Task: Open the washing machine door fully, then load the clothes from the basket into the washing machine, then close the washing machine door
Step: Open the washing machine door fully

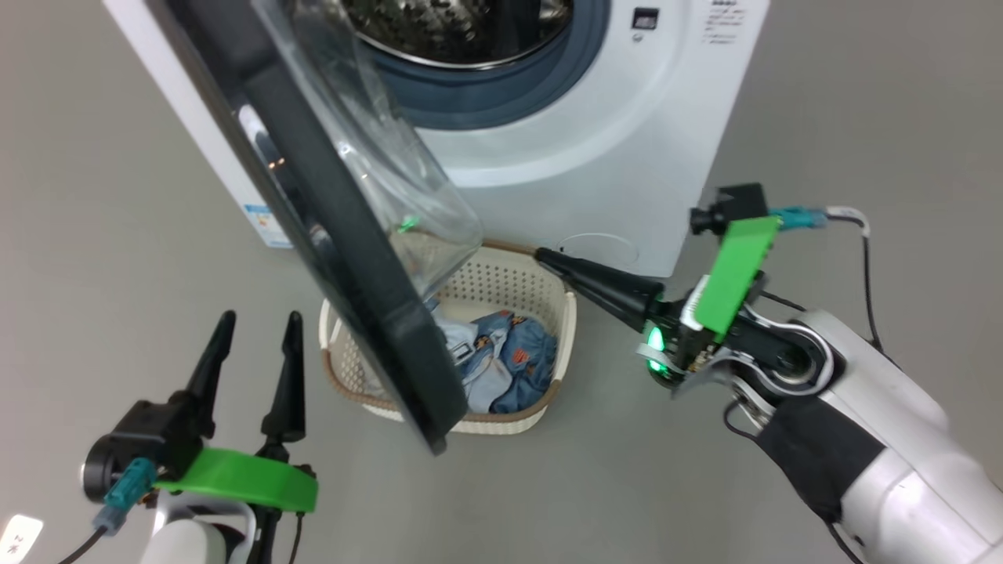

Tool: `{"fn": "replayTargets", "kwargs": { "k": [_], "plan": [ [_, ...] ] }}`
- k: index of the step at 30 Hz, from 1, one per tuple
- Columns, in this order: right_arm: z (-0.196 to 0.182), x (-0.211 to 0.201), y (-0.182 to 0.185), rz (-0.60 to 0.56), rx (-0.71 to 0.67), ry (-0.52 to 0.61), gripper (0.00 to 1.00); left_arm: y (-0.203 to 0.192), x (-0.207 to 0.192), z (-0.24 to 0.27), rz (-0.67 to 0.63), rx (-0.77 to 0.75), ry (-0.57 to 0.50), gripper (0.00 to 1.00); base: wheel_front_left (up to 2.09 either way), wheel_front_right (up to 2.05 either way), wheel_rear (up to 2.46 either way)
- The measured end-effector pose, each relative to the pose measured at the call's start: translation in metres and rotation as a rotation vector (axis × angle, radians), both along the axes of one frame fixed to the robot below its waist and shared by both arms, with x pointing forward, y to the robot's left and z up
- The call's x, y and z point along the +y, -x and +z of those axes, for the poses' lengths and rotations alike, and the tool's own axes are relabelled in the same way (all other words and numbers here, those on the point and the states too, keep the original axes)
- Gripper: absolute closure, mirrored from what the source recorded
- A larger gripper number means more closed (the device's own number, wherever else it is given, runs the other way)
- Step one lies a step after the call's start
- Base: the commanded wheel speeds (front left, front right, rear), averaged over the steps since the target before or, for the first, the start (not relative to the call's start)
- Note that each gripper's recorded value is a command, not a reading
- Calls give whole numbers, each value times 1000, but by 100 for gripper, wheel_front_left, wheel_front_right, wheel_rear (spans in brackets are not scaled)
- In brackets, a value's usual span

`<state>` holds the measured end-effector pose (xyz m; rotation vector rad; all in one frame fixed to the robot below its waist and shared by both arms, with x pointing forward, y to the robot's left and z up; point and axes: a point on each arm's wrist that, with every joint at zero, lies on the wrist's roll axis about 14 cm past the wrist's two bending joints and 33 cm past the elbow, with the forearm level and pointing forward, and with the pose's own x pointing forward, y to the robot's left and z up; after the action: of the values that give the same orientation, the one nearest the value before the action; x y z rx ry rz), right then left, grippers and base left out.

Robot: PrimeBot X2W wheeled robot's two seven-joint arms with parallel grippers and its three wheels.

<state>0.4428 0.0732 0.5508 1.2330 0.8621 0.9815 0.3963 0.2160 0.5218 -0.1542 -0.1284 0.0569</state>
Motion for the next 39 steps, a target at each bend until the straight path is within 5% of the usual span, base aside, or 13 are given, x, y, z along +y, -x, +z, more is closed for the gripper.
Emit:
{"fn": "replayTargets", "kwargs": {
  "k": [3, 5, 6, 22, 39],
  "plan": [
    [6, -15, -1, -63, -9, -11, 99, 2, 0, 0, 1, 0, -1, 0, 0, 0, 0],
    [10, -25, 1, -93, -5, -28, 57, 3, -1, -1, -3, 1, -7, 0, 0, 0, 0],
    [12, -30, 2, -110, -6, -33, 0, 3, -1, -1, -5, 1, -8, 0, 0, 0, 0],
    [48, -120, -1, -523, -213, 15, 0, 22, -7, -11, -31, 30, -17, 0, 0, 0, 0],
    [53, -217, -14, -855, -744, 457, 0, 34, -13, -13, -47, 33, -17, 0, 0, 0, 0]
  ]
}}
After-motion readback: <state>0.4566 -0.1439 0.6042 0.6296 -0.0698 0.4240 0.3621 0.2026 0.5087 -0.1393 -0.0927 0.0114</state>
